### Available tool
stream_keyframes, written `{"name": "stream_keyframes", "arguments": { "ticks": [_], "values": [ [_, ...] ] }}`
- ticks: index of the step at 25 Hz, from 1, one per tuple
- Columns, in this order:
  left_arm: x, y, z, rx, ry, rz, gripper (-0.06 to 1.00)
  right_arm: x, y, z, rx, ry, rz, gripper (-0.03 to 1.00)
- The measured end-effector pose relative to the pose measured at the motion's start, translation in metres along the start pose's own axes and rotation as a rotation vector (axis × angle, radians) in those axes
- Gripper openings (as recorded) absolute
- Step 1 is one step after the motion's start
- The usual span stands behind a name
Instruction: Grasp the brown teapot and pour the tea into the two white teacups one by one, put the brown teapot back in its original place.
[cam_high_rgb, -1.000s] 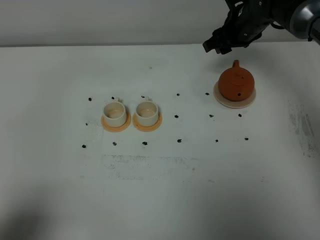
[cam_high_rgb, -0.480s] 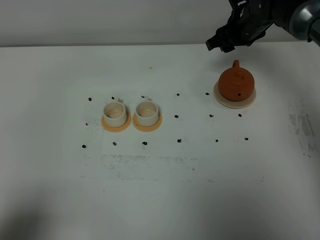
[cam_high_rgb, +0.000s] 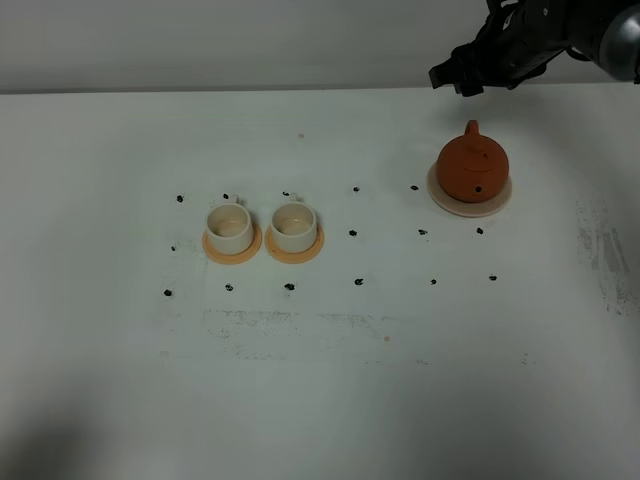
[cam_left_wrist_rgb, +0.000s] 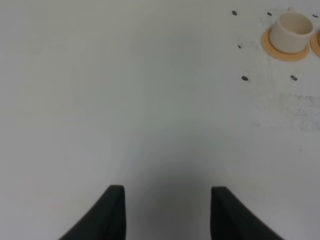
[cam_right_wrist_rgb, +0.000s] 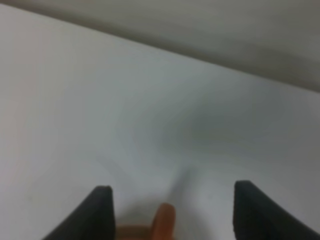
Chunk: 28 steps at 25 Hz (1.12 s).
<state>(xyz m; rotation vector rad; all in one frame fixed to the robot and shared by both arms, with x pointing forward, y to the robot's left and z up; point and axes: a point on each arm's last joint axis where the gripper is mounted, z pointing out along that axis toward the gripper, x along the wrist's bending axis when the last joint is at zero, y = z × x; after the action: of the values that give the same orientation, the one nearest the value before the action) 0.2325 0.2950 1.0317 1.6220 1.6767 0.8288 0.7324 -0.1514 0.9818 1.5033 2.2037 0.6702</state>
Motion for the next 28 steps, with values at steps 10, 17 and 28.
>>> {"name": "stream_keyframes", "arguments": {
  "ticks": [10, 17, 28],
  "values": [
    [0.0, 0.0, 0.0, 0.0, 0.0, 0.0, 0.43, -0.003, -0.017, 0.03, 0.067, 0.001, 0.009, 0.53],
    [0.0, 0.0, 0.0, 0.0, 0.0, 0.001, 0.43, -0.003, -0.02, 0.036, 0.081, -0.004, -0.001, 0.53],
    [0.0, 0.0, 0.0, 0.0, 0.0, 0.001, 0.43, -0.008, -0.021, 0.04, 0.076, -0.054, -0.062, 0.53]
  ]
}}
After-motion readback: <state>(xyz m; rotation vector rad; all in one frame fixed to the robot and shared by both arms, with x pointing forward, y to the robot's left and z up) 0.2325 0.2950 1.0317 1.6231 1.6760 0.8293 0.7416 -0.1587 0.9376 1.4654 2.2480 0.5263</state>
